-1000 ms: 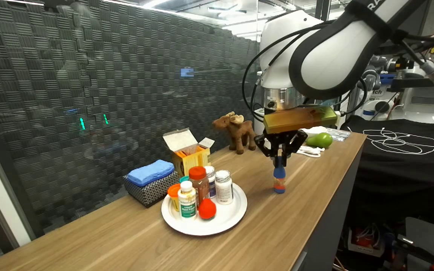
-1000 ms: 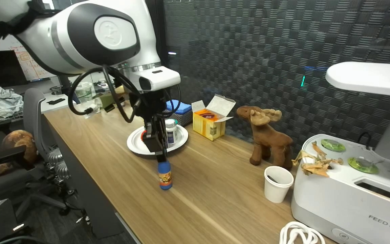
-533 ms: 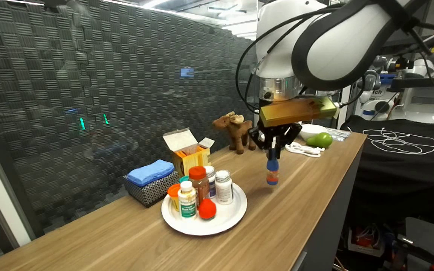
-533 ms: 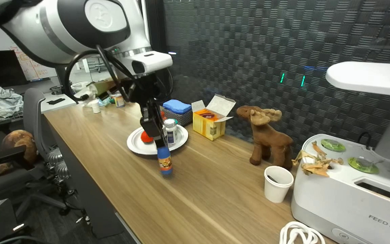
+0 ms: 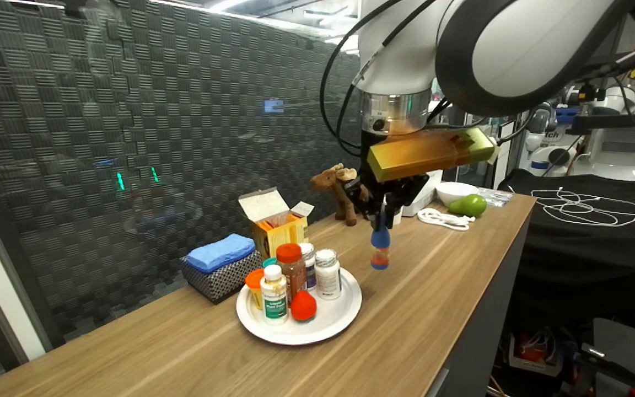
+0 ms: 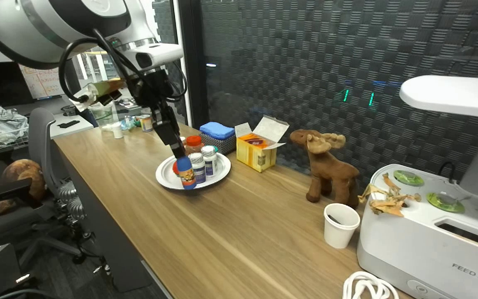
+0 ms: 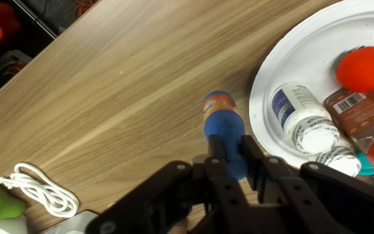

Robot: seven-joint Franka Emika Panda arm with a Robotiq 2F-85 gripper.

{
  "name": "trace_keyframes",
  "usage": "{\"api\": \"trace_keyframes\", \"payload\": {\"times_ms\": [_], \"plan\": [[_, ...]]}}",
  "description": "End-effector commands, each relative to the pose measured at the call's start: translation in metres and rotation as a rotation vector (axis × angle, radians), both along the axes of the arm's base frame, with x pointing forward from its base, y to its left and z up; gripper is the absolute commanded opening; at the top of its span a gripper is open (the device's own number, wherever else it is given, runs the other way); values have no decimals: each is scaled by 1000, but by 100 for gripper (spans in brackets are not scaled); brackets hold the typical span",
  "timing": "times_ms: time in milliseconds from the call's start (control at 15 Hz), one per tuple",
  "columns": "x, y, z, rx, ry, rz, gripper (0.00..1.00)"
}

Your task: Put the bottles and orange plushie around the white plate on the white plate

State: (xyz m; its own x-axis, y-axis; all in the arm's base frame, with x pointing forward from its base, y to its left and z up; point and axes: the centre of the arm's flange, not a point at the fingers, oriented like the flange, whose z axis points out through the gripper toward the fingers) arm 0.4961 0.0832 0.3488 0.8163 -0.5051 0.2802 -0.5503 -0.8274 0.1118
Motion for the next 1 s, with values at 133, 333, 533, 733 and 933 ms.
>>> {"api": "trace_keyframes", "payload": {"times_ms": [133, 333, 533, 733, 933], "plan": [[-4, 27, -10, 21, 19, 74, 5], [2, 39, -19, 23, 19, 101, 5], [10, 51, -28, 25, 19, 121, 5], [18, 63, -36, 26, 20, 142, 5], [27, 75, -33, 33, 21, 161, 5]]}}
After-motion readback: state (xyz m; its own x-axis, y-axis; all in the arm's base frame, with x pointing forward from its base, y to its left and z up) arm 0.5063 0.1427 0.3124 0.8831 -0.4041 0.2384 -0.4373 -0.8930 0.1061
